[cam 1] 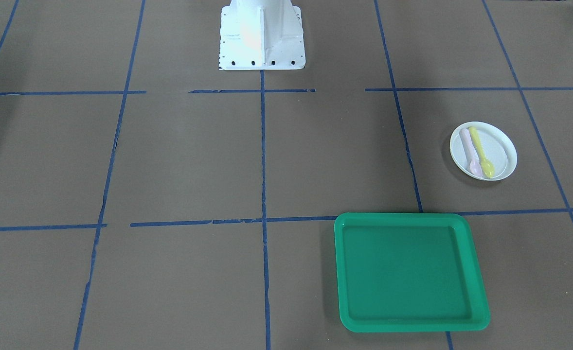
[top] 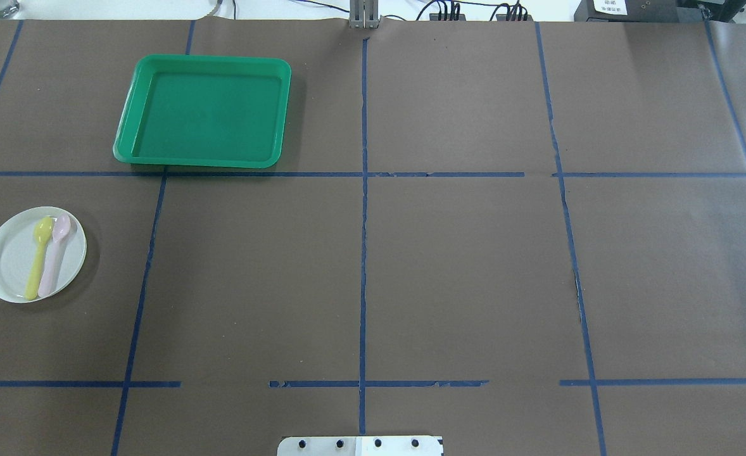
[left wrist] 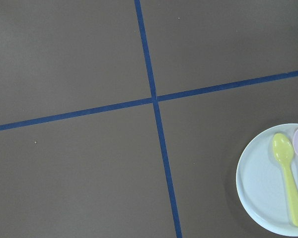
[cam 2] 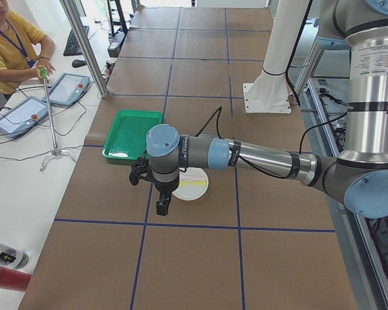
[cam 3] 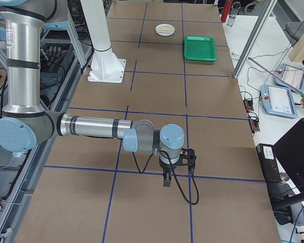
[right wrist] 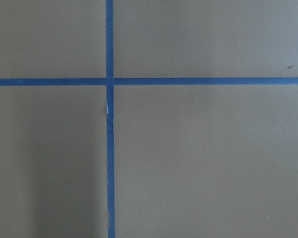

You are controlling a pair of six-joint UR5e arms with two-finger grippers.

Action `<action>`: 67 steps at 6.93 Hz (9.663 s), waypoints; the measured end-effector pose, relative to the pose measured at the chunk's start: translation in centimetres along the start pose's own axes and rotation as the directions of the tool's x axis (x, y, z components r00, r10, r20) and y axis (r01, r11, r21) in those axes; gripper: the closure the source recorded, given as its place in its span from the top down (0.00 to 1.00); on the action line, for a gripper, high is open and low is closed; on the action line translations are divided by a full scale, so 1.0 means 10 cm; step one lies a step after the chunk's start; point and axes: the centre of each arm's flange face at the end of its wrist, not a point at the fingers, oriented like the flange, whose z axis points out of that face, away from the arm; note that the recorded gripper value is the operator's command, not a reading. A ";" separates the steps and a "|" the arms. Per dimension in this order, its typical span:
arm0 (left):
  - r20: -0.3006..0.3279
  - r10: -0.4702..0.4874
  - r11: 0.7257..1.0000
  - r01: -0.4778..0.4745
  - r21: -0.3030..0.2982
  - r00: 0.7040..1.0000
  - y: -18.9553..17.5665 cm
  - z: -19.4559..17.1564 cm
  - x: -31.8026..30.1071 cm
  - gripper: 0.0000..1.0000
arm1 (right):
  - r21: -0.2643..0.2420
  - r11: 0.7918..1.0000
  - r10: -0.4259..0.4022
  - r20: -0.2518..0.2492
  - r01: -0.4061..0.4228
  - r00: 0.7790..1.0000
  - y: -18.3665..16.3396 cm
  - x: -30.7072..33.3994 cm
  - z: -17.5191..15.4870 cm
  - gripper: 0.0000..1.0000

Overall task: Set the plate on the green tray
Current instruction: 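Move the left gripper toward the rim of the white plate, then lower the left gripper and pinch the white plate's rim, then lift the plate with the left gripper and carry it over the green tray, then lower the plate into the green tray and open the left gripper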

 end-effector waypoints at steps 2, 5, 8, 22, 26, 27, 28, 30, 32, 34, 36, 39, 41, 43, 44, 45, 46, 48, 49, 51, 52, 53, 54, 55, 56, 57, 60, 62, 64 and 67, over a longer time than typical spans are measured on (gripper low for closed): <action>-0.059 -0.005 1.000 0.005 0.002 0.998 -0.02 0.04 0.02 1.00 | 0.000 1.000 0.000 0.000 0.000 1.000 0.00 0.00 0.00 1.00; -0.121 -0.018 1.000 0.018 -0.001 0.992 0.04 0.09 0.04 1.00 | 0.000 1.000 0.000 0.000 0.000 1.000 0.00 0.00 0.00 1.00; -0.135 -0.009 0.998 0.000 -0.060 0.991 0.06 0.44 0.08 1.00 | 0.000 1.000 0.000 0.000 0.000 1.000 0.00 0.00 0.00 1.00; -0.170 -0.218 0.952 0.171 -0.253 0.961 0.12 2.28 0.99 1.00 | 0.000 1.000 0.000 0.001 0.000 1.000 0.00 0.00 0.00 1.00; -0.171 -0.206 0.952 0.157 -0.264 0.964 -0.02 2.39 1.08 1.00 | 0.000 1.000 0.000 0.001 0.000 1.000 0.00 0.00 0.00 1.00; -0.167 -0.206 0.951 0.157 -0.265 0.964 -0.05 2.43 1.07 1.00 | 0.000 1.000 0.000 0.001 0.000 1.000 0.00 0.00 0.00 1.00; -0.167 -0.203 0.952 0.154 -0.263 0.965 -0.07 2.46 1.06 1.00 | 0.000 1.000 0.000 0.001 0.000 1.000 0.00 0.00 0.00 1.00; -0.173 -0.188 0.956 0.140 -0.257 0.967 -0.07 2.50 1.07 0.72 | 0.000 1.000 0.000 0.001 0.000 1.000 0.00 0.00 0.00 1.00; -0.173 -0.182 0.956 0.134 -0.259 0.968 -0.06 2.53 1.09 0.03 | 0.000 1.000 0.000 0.000 0.000 1.000 0.00 0.00 0.00 1.00; -0.174 -0.181 0.956 0.132 -0.261 0.968 -0.06 2.53 1.11 0.00 | 0.000 1.000 0.000 0.001 0.000 1.000 0.00 0.00 0.00 1.00; -0.171 -0.178 0.957 0.130 -0.261 0.969 -0.06 2.53 1.12 0.00 | 0.000 1.000 0.000 0.000 0.000 1.000 0.00 0.00 0.00 1.00; -0.175 -0.170 0.958 0.120 -0.260 0.970 -0.07 2.50 1.15 0.00 | 0.000 1.000 0.000 0.001 0.000 1.000 0.00 0.00 0.00 1.00; -0.189 -0.160 0.961 0.110 -0.253 0.969 -0.08 2.38 1.25 0.00 | 0.000 1.000 0.000 0.001 0.000 1.000 0.00 0.00 0.00 1.00; -0.206 -0.143 0.967 0.093 -0.237 0.968 -0.12 2.27 1.36 0.00 | 0.000 1.000 0.000 0.001 0.000 1.000 0.00 0.00 0.00 1.00; -0.230 -0.135 0.969 0.080 -0.232 0.964 -0.16 2.20 1.45 0.00 | 0.000 1.000 0.000 0.000 0.000 1.000 0.00 0.00 0.00 1.00; -0.285 -0.136 0.968 0.066 -0.244 0.949 -0.18 2.11 1.55 0.00 | 0.000 1.000 0.000 0.000 0.000 1.000 0.00 0.00 0.00 1.00; -0.343 -0.147 0.965 0.057 -0.257 0.928 -0.20 2.00 1.62 0.00 | 0.000 1.000 0.000 0.000 0.000 1.000 0.00 0.00 0.00 1.00; -0.401 -0.183 0.966 0.088 -0.242 0.898 -0.44 1.68 1.59 0.00 | 0.000 1.000 0.000 0.001 0.000 1.000 0.00 0.00 0.00 1.00; -0.401 -0.226 0.959 0.132 -0.250 0.888 -0.75 1.51 1.62 0.00 | 0.000 1.000 0.000 0.001 0.000 1.000 0.00 0.00 0.00 1.00; -0.384 -0.295 0.943 0.201 -0.267 0.875 -1.49 1.31 1.70 0.00 | 0.000 1.000 0.000 0.001 0.000 1.000 0.00 0.00 0.00 1.00; -0.376 -0.319 0.934 0.222 -0.278 0.870 -1.78 1.33 1.72 0.00 | 0.000 1.000 0.000 0.001 0.000 1.000 0.00 0.00 0.00 1.00; -0.367 -0.347 0.924 0.249 -0.290 0.863 -2.06 1.34 1.78 0.00 | 0.000 1.000 0.000 0.001 0.000 1.000 0.00 0.00 0.00 1.00; -0.360 -0.380 0.912 0.280 -0.299 0.852 -2.33 1.33 1.86 0.00 | 0.000 1.000 -0.001 0.001 0.001 1.000 0.00 0.00 0.00 1.00; -0.359 -0.400 0.905 0.302 -0.300 0.843 -2.52 1.35 1.93 0.00 | 0.000 1.000 0.000 0.001 0.000 1.000 0.00 0.00 0.00 1.00; -0.360 -0.416 0.899 0.318 -0.303 0.835 -2.67 1.40 2.03 0.00 | 0.000 1.000 0.000 0.001 0.000 1.000 0.00 0.00 0.00 1.00; -0.359 -0.428 0.893 0.326 -0.312 0.829 -2.76 1.49 2.18 0.00 | 0.000 1.000 0.000 0.002 0.000 1.000 0.00 0.00 0.00 1.00; -0.361 -0.411 0.901 0.312 -0.302 0.837 -2.98 1.65 2.49 0.00 | 0.000 1.000 0.000 0.002 0.000 1.000 0.00 0.00 0.00 1.00; -0.341 -0.373 0.924 0.314 -0.218 0.863 -3.08 1.66 2.51 0.00 | 0.000 1.000 0.000 0.002 0.000 1.000 0.00 0.00 0.00 1.00; -0.348 -0.378 0.925 0.333 -0.182 0.858 -3.13 1.62 2.60 0.00 | 0.000 1.000 0.000 0.001 0.000 1.000 0.00 0.00 0.00 1.00; -0.348 -0.403 0.915 0.384 -0.125 0.846 -3.13 1.69 2.83 0.00 | 0.000 1.000 0.000 0.001 0.000 1.000 0.00 0.00 0.00 1.00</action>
